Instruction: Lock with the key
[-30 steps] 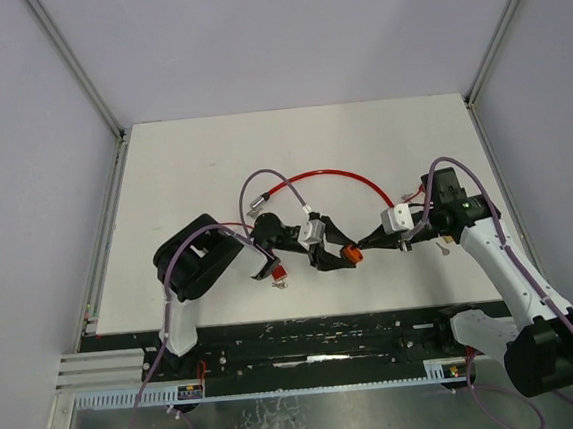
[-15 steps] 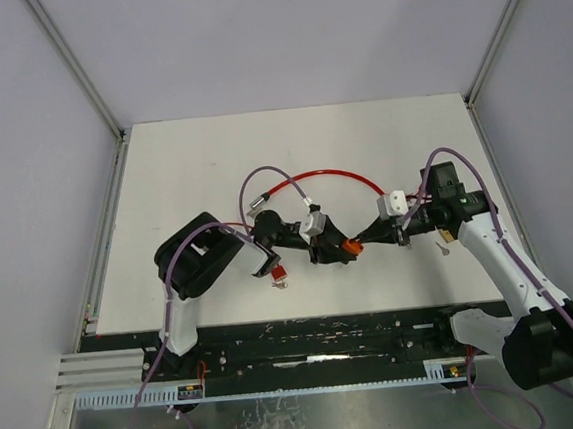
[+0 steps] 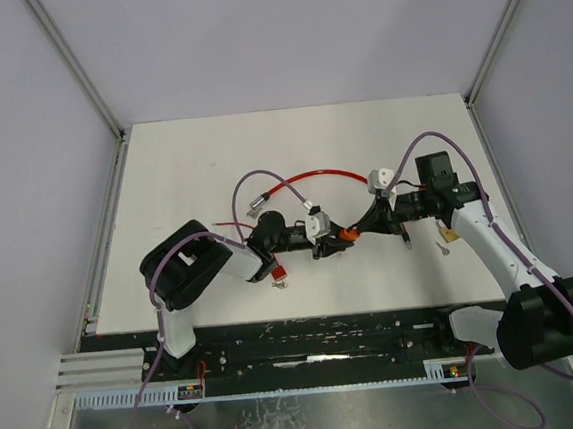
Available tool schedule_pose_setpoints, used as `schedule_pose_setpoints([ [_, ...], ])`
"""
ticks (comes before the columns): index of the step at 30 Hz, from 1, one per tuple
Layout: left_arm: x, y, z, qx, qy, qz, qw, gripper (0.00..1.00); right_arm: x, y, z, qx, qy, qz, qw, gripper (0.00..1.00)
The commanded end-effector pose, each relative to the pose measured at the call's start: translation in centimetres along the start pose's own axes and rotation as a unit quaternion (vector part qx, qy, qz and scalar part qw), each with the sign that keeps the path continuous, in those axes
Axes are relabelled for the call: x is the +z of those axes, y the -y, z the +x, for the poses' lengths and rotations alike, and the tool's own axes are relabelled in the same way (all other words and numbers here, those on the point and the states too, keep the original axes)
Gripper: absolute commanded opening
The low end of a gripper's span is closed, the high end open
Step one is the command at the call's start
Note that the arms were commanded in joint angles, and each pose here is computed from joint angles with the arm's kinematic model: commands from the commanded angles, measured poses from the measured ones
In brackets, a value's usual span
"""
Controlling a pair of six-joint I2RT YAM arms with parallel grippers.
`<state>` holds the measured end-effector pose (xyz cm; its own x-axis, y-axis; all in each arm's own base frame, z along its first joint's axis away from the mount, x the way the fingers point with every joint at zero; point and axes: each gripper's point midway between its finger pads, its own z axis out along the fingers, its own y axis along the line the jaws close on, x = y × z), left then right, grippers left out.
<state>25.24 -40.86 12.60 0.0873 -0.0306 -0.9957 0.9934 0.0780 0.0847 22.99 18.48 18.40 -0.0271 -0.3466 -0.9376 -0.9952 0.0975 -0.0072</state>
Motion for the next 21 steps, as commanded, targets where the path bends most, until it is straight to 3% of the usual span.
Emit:
schedule_pose_setpoints([
  [1,-1.1,-1.5,-1.9,0.075,0.022,-0.044,0.996,0.00,-1.1,-0.4,-0.7,0.005,-0.030,0.002,1.000,0.18],
  [8,-0.9,-0.8,-0.9,0.083,-0.004,-0.019,0.996,0.00,-3.1,-0.7,-2.8,-0.046,-0.044,0.025,0.998,0.58],
  [13,-0.5,-0.5,-0.5,0.074,-0.016,-0.008,0.997,0.00,-2.8,-1.2,-1.3,-0.069,-0.042,0.018,0.997,0.84],
  [16,-0.2,-0.2,-0.3,0.075,-0.021,-0.001,0.997,0.00,-2.0,-1.4,0.4,-0.071,-0.042,0.004,0.997,0.88],
  [21,0.0,-0.1,0.0,0.073,-0.024,0.002,0.997,0.00,-1.8,-0.6,1.4,-0.070,-0.052,0.010,0.996,0.78],
])
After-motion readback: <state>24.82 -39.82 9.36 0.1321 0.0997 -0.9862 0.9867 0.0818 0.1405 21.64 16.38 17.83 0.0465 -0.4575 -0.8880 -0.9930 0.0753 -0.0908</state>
